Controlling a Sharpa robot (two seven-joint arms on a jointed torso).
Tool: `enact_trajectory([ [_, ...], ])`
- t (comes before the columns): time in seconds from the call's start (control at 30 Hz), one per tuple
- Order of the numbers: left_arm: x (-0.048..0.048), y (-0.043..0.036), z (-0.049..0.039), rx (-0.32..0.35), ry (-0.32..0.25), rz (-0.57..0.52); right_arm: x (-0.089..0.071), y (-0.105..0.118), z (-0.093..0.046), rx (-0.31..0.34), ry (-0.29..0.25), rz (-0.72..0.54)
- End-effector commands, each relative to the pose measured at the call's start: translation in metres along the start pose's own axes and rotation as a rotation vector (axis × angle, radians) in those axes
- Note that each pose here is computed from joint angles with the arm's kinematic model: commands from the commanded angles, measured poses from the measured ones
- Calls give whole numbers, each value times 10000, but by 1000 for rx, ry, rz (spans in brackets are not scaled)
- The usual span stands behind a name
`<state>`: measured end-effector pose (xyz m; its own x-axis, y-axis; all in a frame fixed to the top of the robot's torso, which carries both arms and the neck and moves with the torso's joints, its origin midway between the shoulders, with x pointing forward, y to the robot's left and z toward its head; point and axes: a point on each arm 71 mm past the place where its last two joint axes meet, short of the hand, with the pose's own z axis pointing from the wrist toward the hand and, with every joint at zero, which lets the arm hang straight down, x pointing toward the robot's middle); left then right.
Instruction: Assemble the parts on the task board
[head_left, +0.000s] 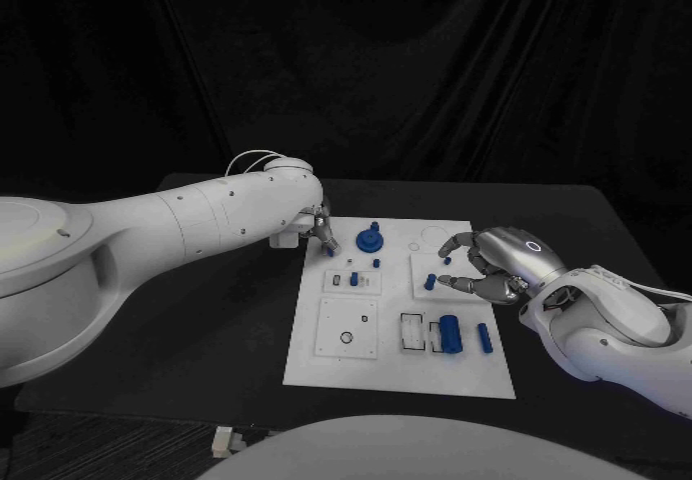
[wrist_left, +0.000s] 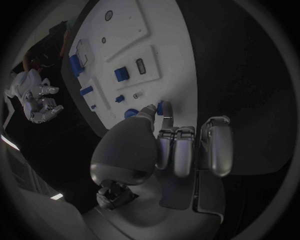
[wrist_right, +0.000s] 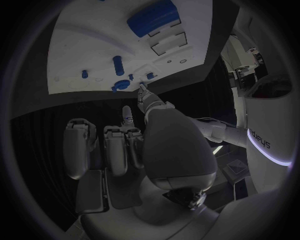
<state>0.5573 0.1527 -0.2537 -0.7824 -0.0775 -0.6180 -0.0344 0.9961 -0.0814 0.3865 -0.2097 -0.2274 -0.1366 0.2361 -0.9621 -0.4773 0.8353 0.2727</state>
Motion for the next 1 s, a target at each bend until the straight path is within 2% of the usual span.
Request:
enact_trajectory([
  [0.03, 23, -33, 9, 25, 12, 5, 6, -5, -3, 5, 3, -2],
  [0.3, 28, -32, 10, 18, 2, -1, 11, -3, 4, 5, 4, -3],
  [0.57, 65, 21, -34, -37, -23, -17, 11, -16, 2, 9, 7, -5],
  [0.7, 93, 19, -101, -47, -33, -17, 13, -25, 2, 12, 9, -7],
  [0.83, 76, -7, -176, -41, -45, -14, 16, -26, 4, 13, 12, -8],
  [1.0, 1, -50, -350, -29, -65, 1, 21, -29, 7, 17, 17, -9],
])
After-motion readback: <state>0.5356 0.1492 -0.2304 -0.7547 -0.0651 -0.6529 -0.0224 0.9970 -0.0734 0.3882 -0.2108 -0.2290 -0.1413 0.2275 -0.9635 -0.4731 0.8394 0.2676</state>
